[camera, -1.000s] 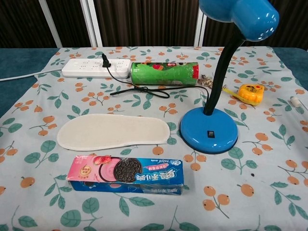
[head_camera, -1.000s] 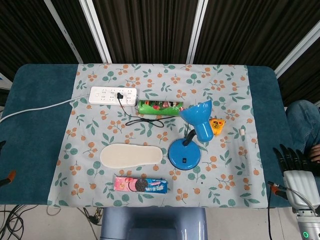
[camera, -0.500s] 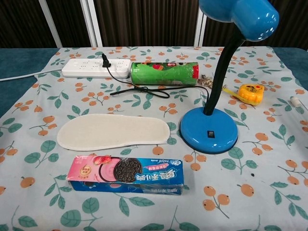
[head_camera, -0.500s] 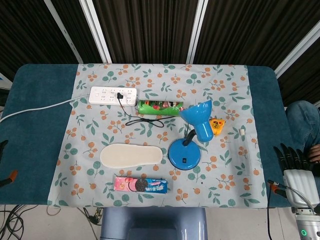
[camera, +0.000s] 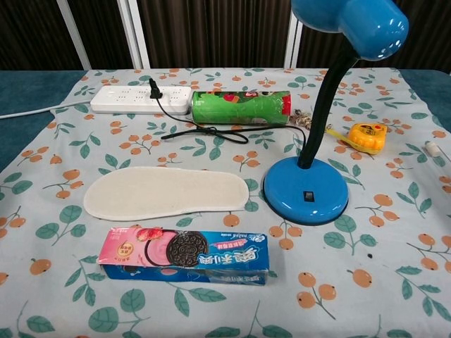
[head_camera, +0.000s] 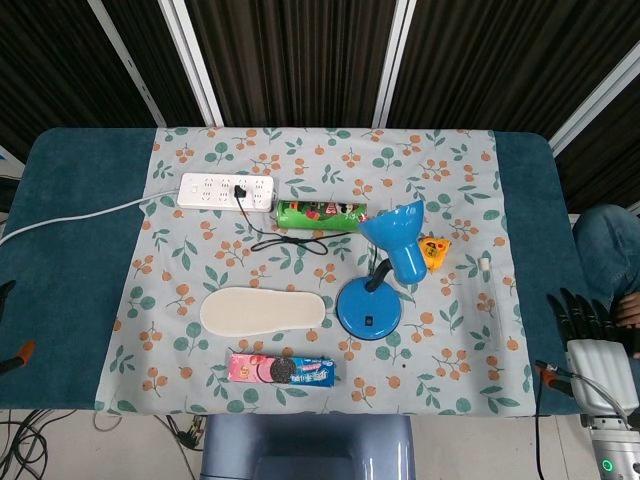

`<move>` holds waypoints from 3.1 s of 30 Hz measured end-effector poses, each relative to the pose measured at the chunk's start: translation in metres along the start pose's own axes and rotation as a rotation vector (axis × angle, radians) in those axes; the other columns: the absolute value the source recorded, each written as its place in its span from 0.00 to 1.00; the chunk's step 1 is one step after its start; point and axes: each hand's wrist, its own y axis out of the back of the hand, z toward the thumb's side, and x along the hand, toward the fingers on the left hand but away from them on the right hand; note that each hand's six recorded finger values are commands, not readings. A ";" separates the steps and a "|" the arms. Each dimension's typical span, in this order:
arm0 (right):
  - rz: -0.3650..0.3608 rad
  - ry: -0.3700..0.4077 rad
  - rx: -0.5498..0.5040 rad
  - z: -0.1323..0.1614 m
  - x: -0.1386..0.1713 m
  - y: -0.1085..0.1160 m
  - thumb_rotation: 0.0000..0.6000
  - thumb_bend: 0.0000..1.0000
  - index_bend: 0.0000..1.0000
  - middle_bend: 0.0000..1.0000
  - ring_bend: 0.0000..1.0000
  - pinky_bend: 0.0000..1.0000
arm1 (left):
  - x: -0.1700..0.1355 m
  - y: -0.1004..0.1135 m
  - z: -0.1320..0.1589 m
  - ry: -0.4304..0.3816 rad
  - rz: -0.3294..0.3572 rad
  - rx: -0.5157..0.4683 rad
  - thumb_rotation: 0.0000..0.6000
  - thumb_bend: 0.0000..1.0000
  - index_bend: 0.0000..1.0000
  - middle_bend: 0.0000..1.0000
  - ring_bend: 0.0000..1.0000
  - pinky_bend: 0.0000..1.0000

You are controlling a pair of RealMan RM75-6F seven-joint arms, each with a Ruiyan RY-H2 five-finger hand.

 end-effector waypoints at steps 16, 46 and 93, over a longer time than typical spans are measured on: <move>0.118 0.129 -0.028 0.039 -0.015 -0.010 1.00 0.37 0.04 0.42 0.54 0.28 | -0.001 0.000 -0.001 0.015 -0.010 -0.016 1.00 0.23 0.11 0.00 0.00 0.06; 0.468 0.427 -0.098 0.203 -0.062 -0.105 1.00 0.53 0.04 0.69 0.81 0.71 | 0.000 -0.001 -0.005 0.035 -0.031 -0.031 1.00 0.23 0.11 0.00 0.00 0.06; 0.532 0.389 -0.039 0.205 -0.064 -0.130 1.00 0.53 0.04 0.69 0.81 0.95 | 0.001 -0.001 -0.007 0.043 -0.034 -0.034 1.00 0.23 0.11 0.00 0.00 0.08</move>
